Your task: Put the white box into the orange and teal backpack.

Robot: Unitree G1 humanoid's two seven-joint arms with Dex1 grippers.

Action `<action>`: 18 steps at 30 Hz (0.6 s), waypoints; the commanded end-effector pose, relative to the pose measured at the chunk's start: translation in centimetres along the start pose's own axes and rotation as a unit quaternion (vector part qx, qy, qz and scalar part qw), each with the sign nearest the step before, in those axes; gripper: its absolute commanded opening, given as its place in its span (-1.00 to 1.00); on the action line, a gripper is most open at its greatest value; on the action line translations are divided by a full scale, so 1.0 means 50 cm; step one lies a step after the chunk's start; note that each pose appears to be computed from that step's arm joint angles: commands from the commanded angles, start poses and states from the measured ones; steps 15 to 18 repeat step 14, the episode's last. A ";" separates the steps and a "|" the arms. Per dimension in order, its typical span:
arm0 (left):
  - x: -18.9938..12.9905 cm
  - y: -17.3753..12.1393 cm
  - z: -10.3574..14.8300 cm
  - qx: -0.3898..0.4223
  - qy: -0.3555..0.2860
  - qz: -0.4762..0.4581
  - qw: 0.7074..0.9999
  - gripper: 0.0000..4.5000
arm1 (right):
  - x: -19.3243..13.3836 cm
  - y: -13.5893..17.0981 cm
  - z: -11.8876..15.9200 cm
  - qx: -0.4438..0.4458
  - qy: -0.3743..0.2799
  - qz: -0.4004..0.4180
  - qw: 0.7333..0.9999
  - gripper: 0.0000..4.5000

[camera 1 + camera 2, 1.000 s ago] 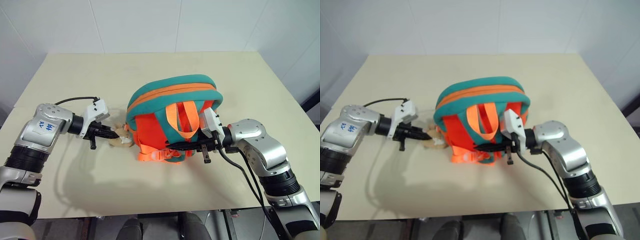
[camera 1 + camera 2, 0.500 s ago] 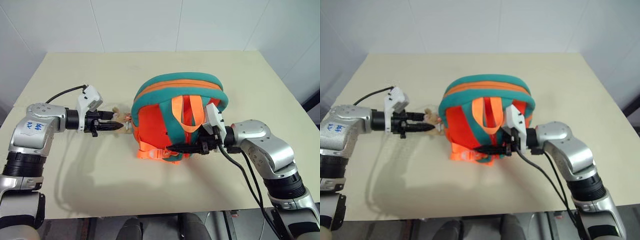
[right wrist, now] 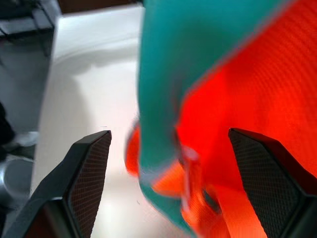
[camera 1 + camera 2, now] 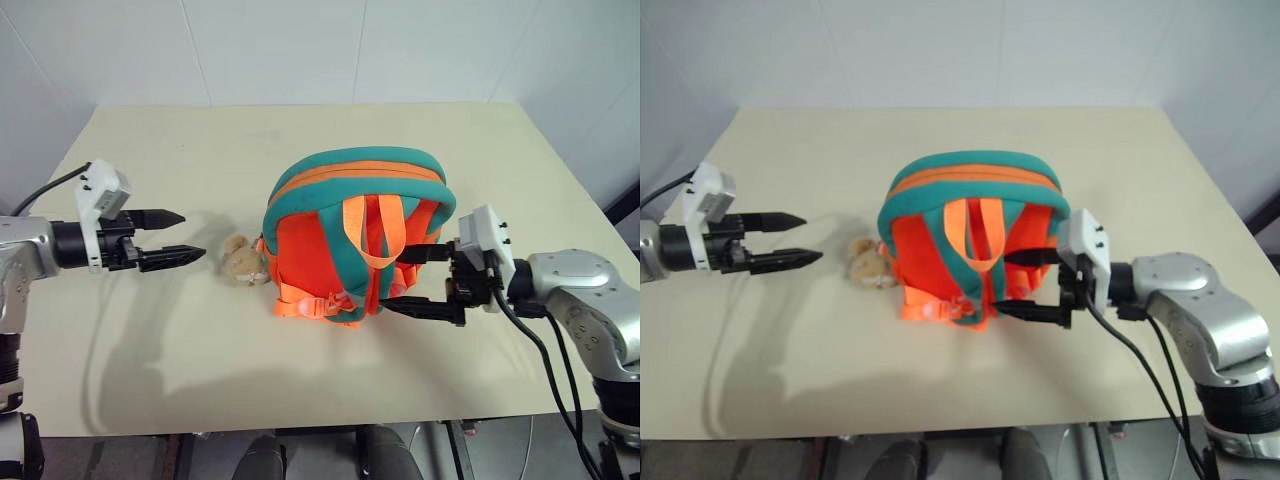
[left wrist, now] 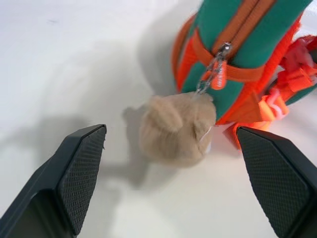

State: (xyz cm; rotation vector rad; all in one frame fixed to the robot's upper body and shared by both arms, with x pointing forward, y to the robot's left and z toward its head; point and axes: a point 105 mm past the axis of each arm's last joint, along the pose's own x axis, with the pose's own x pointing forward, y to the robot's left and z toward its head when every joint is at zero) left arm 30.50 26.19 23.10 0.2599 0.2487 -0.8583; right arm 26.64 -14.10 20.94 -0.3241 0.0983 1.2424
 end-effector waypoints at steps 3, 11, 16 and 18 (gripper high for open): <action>-0.051 -0.001 0.034 0.047 -0.109 0.019 0.993 0.99 | -0.108 -0.055 0.005 -0.041 0.019 -0.111 0.993 1.00; -0.090 -0.014 0.014 0.065 -0.146 -0.002 0.987 0.99 | -0.213 -0.097 -0.024 -0.049 0.029 -0.176 0.983 1.00; -0.110 -0.019 0.013 0.075 -0.133 -0.008 0.988 0.99 | -0.221 -0.104 -0.018 -0.059 0.027 -0.184 0.981 1.00; -0.110 -0.019 0.013 0.075 -0.133 -0.008 0.988 0.99 | -0.221 -0.104 -0.018 -0.059 0.027 -0.184 0.981 1.00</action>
